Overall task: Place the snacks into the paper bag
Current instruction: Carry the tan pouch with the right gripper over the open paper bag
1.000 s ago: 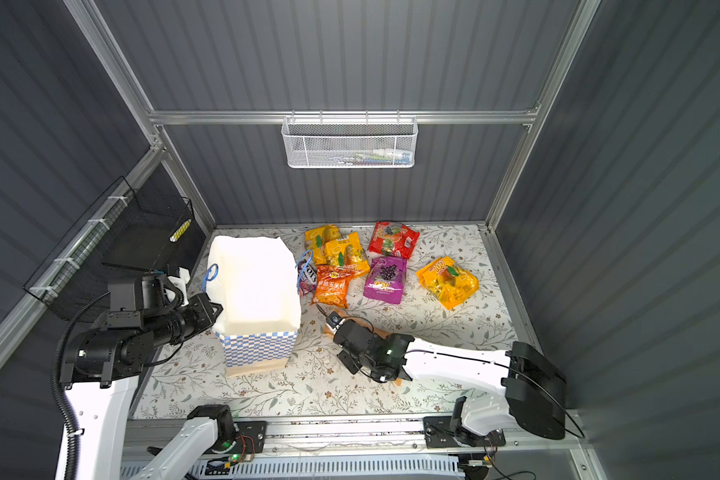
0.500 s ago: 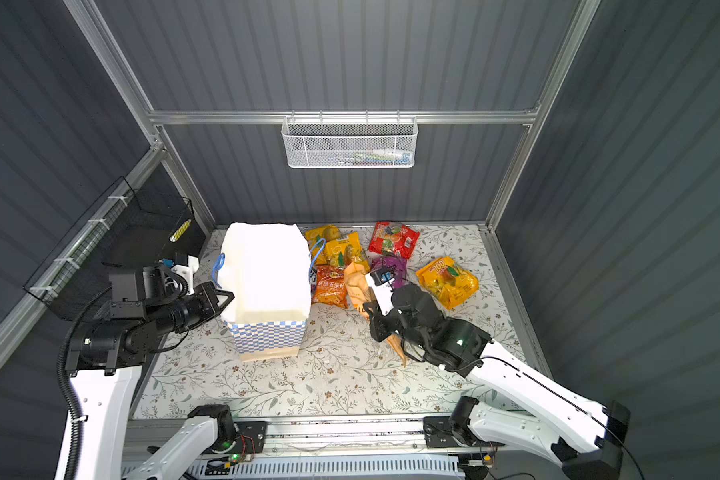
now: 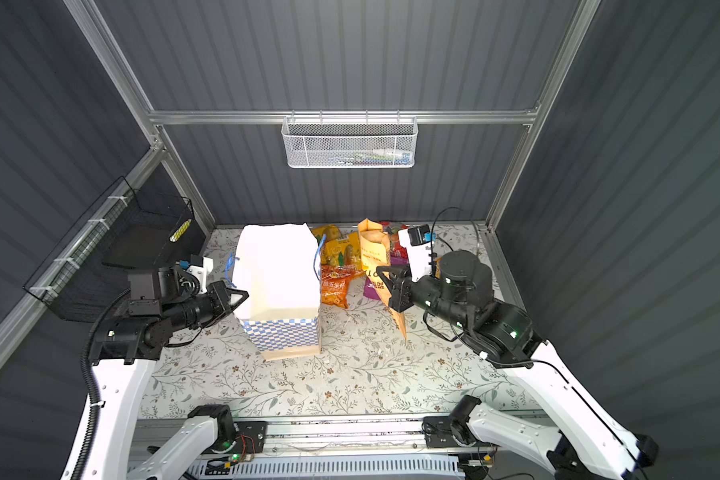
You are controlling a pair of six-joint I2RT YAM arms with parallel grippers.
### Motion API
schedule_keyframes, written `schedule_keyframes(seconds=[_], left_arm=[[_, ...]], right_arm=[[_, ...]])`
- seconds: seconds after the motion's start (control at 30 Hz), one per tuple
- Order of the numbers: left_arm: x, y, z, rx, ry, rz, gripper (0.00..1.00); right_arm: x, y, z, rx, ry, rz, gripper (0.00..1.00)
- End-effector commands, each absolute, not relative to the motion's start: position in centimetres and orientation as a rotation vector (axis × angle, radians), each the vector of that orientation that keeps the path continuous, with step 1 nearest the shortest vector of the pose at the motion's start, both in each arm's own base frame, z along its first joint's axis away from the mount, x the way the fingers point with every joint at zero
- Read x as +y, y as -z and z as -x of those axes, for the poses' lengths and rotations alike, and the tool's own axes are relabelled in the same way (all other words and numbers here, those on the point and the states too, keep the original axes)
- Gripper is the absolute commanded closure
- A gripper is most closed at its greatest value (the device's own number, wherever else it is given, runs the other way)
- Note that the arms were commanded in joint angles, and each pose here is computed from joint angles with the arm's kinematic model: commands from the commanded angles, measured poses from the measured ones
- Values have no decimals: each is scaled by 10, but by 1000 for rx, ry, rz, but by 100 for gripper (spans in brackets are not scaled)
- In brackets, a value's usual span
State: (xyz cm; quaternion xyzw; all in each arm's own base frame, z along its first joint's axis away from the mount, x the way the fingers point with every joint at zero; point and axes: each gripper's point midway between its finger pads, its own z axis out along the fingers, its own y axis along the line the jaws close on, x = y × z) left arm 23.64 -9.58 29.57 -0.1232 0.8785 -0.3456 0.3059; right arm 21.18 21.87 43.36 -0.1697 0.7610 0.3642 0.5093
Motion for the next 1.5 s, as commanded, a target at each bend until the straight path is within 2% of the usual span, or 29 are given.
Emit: schedule_keyframes(seconds=[0.0, 0.17, 0.37, 0.7, 0.87, 1.13, 1.27, 1.47], left_arm=[[-102, -290, -237, 2313, 957, 318, 100], [-107, -282, -238, 2320, 968, 300, 100], [-107, -279, -238, 2314, 964, 303, 100], [-107, -279, -236, 2310, 948, 291, 100], [-102, -283, -233, 2292, 919, 296, 100], [-101, -288, -235, 2282, 899, 284, 100], [-99, -286, -236, 2282, 889, 290, 100], [-99, -288, -234, 2263, 895, 287, 100]], right_arm=[[230, -476, -199, 1733, -1037, 423, 100], [263, -516, -188, 1658, -1277, 507, 100], [309, -554, -193, 1586, -1501, 562, 100], [374, -593, -204, 1532, -1707, 589, 100], [398, -560, -235, 1657, -1696, 489, 100], [416, -469, -270, 1906, -1615, 322, 100], [414, -422, -290, 2032, -1518, 184, 100], [398, -379, -307, 2168, -1309, 2, 100]])
